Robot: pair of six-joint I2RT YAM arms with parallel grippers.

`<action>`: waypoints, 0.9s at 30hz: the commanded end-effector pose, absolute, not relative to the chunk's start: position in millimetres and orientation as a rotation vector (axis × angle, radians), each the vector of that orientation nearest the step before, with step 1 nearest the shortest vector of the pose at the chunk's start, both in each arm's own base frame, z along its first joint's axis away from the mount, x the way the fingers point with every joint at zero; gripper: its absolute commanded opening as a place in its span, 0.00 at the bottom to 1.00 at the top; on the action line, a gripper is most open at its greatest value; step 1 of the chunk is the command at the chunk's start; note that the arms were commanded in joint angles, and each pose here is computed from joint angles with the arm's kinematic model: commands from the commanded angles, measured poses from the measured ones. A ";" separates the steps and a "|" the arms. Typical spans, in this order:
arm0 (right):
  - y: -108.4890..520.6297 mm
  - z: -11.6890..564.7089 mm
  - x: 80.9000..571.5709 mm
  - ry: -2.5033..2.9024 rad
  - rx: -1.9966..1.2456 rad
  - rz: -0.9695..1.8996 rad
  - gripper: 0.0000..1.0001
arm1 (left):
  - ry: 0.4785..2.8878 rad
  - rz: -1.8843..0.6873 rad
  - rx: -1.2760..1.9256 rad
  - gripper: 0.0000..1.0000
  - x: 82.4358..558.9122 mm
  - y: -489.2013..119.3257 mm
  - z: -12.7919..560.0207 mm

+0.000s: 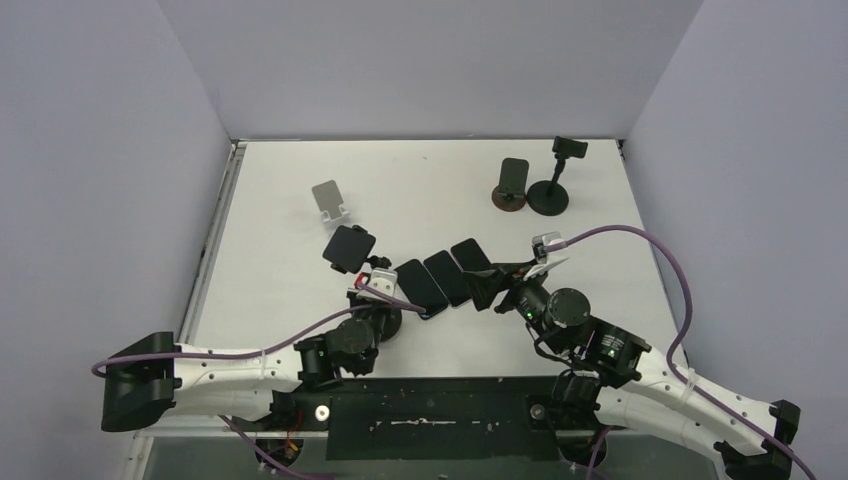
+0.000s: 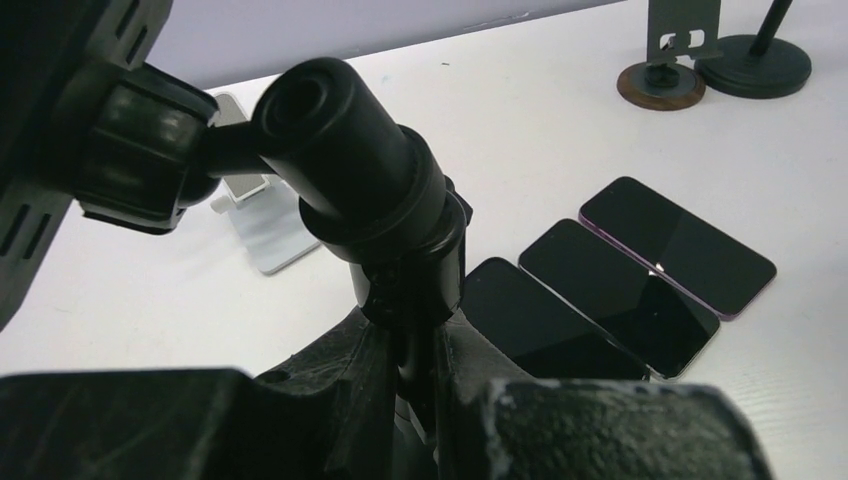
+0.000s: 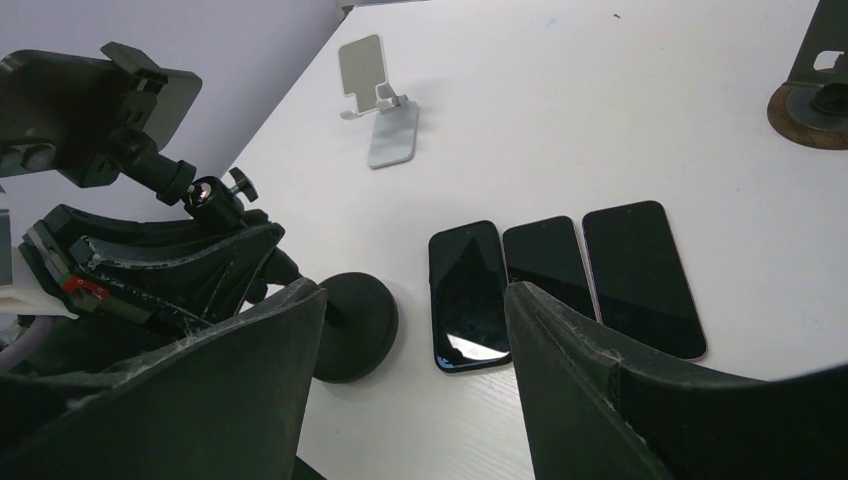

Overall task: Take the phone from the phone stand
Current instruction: Place the phone stand with the phone at the center of the board.

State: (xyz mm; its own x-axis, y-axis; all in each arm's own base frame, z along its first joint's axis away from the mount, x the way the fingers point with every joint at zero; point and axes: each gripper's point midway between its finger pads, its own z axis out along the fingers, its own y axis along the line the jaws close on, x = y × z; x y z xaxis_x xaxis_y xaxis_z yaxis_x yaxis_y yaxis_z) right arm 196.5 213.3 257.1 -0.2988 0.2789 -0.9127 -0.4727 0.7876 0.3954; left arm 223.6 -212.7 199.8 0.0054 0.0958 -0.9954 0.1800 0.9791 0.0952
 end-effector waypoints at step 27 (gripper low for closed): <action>207.8 263.8 199.0 1.702 -0.100 0.749 0.67 | 1.556 -0.130 -0.062 0.27 204.3 -240.1 195.7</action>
State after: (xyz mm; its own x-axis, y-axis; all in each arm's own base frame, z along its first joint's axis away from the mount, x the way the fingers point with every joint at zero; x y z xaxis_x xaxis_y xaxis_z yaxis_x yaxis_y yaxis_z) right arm 196.0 212.5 254.0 -0.3068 0.2815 -0.9092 -0.4664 0.7882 0.4015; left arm 206.2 -226.4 174.1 -0.0052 -0.0086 -0.9999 0.0342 0.9994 -0.0088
